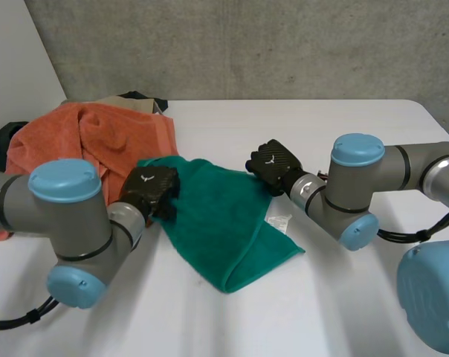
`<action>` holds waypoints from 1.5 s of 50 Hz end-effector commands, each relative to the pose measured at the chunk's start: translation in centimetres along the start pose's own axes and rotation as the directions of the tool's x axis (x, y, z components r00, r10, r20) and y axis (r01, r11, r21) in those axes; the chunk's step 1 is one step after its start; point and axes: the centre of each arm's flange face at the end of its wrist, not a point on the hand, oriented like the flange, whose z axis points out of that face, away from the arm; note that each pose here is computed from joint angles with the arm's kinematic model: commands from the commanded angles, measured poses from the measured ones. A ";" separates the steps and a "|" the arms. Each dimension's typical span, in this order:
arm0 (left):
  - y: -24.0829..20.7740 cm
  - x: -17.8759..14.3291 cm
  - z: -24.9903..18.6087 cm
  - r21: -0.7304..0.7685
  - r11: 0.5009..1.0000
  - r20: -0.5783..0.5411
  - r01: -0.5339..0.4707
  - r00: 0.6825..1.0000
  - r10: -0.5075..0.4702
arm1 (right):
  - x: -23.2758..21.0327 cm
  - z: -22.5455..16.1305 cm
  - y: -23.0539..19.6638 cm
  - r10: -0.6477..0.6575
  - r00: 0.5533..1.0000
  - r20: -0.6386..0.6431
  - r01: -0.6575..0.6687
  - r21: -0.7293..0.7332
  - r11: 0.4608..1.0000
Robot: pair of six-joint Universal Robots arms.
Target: Fold the laundry.
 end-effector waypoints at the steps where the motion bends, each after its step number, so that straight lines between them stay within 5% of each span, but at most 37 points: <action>1: -3.1 0.1 0.2 0.060 0.998 0.001 0.007 1.000 -0.007 | 1.5 -0.7 -1.9 0.002 1.000 -0.029 -0.002 0.008 1.000; 9: -13.2 1.5 -5.3 0.290 0.957 -0.041 -0.004 0.999 0.017 | 9.7 -9.3 -9.7 0.014 0.982 -0.190 -0.012 0.009 1.000; 17: -19.7 1.0 -8.8 0.462 0.887 -0.029 -0.007 0.999 0.023 | 11.5 -16.6 -15.5 0.026 0.977 -0.213 -0.030 -0.017 0.999; 23: -16.2 1.3 -3.3 0.343 0.939 -0.049 -0.018 0.998 0.037 | 9.5 -17.9 -15.3 0.119 0.982 -0.145 -0.132 -0.086 0.987; 29: -10.8 1.8 2.5 0.227 0.974 -0.100 -0.018 0.994 0.042 | 7.1 -15.1 -10.6 0.325 0.937 -0.125 -0.344 -0.173 0.923; 35: -9.5 1.3 5.7 0.235 0.972 -0.096 -0.007 0.995 0.031 | 4.6 -12.4 -8.9 0.321 0.933 -0.160 -0.350 -0.211 0.913; 39: -9.8 0.0 5.5 0.243 0.970 -0.026 -0.003 1.000 0.010 | 4.5 -11.7 -8.8 0.296 0.934 -0.199 -0.334 -0.198 0.922; 46: -11.2 -0.4 -1.8 0.207 0.978 0.021 0.000 1.000 -0.004 | 4.6 -11.8 -9.0 0.296 0.933 -0.202 -0.334 -0.186 0.924; 55: -2.9 1.2 -7.7 -0.042 0.999 -0.044 -0.003 0.999 0.001 | 3.9 -12.1 -8.4 0.303 0.934 -0.190 -0.340 -0.212 0.916; 62: 1.8 2.2 -5.4 -0.134 0.991 -0.119 -0.004 0.993 -0.012 | 3.7 -12.4 -8.1 0.309 0.932 -0.188 -0.347 -0.226 0.910; 75: 2.4 2.0 0.7 -0.063 0.998 -0.109 0.006 0.994 -0.013 | 3.2 -13.3 -8.4 0.309 0.934 -0.180 -0.346 -0.231 0.909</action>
